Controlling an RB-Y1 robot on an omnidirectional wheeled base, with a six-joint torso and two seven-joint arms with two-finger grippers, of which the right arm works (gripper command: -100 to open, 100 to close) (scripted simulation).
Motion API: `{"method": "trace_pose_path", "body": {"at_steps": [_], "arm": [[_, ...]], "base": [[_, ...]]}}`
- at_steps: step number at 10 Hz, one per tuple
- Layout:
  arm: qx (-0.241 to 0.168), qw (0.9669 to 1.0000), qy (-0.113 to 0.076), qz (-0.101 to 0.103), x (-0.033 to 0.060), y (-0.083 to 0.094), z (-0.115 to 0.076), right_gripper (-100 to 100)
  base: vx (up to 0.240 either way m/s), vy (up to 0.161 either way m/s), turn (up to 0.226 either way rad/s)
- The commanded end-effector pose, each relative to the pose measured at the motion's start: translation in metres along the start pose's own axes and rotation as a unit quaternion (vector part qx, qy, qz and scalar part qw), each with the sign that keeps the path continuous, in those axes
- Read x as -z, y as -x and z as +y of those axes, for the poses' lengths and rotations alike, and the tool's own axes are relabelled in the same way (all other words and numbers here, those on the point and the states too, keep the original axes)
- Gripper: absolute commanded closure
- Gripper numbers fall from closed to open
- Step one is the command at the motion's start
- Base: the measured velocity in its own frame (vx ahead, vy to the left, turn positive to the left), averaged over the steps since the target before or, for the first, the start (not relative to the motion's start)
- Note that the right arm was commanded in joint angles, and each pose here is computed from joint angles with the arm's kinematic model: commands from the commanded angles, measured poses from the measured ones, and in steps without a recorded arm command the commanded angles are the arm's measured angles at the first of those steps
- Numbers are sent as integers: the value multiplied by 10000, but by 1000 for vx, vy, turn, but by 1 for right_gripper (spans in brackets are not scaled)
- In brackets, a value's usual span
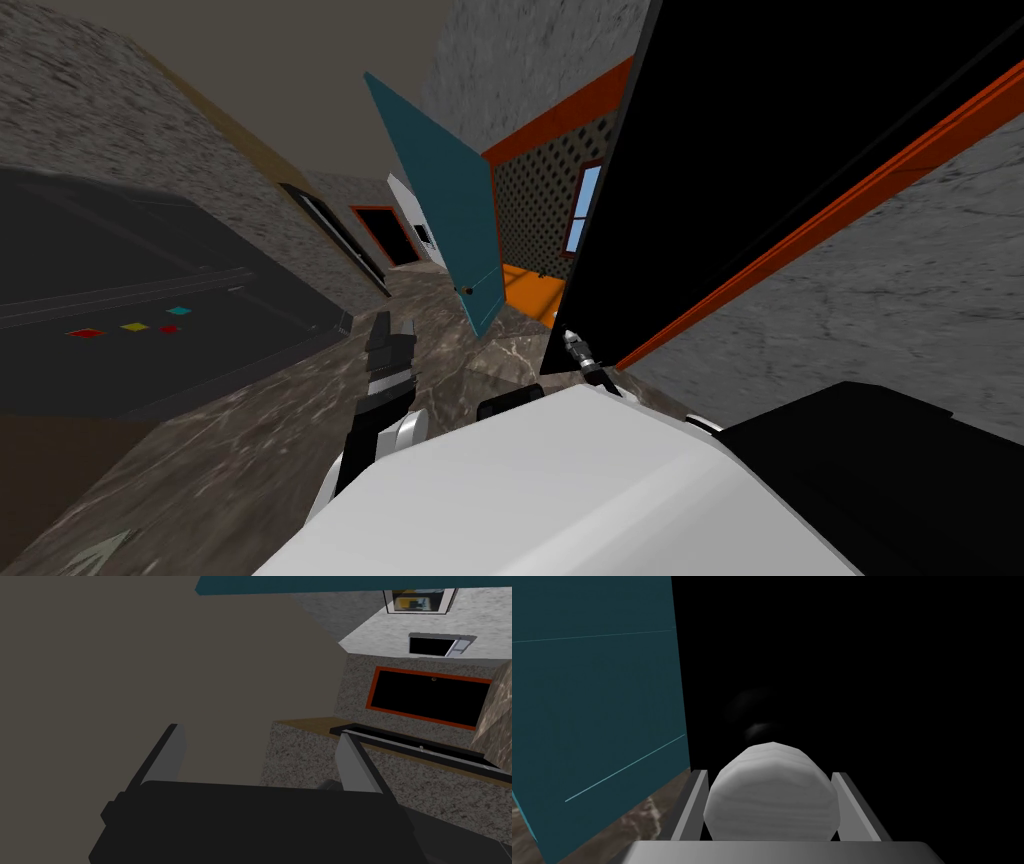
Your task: Pull the door open
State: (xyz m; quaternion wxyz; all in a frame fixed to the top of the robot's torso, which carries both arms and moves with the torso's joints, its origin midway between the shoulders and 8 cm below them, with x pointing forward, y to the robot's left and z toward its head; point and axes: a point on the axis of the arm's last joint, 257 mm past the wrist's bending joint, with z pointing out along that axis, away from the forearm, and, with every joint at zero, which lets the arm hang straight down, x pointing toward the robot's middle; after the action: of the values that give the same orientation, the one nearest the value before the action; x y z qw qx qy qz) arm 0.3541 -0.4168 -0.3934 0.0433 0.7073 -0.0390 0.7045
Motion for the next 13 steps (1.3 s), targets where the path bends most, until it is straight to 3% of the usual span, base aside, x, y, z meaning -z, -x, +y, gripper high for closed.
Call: {"method": "trace_pose_path", "body": {"at_steps": [1, 2, 3, 4, 13], "arm": [[-22, 9999, -115, 21, 53, -14, -25, 100], [-28, 9998, -186, 20, 90, -15, -32, 100], [-13, 9999, -135, -8, 76, 8, -23, 100], [-17, 9998, -220, -16, 144, 18, -26, 100], [-29, 9982, -595, 20, 410, -13, 18, 100]], "base": [[-177, -39, 73], [-180, -47, 93], [-83, -21, 24], [-140, -42, 130], [-191, -44, 115]]}}
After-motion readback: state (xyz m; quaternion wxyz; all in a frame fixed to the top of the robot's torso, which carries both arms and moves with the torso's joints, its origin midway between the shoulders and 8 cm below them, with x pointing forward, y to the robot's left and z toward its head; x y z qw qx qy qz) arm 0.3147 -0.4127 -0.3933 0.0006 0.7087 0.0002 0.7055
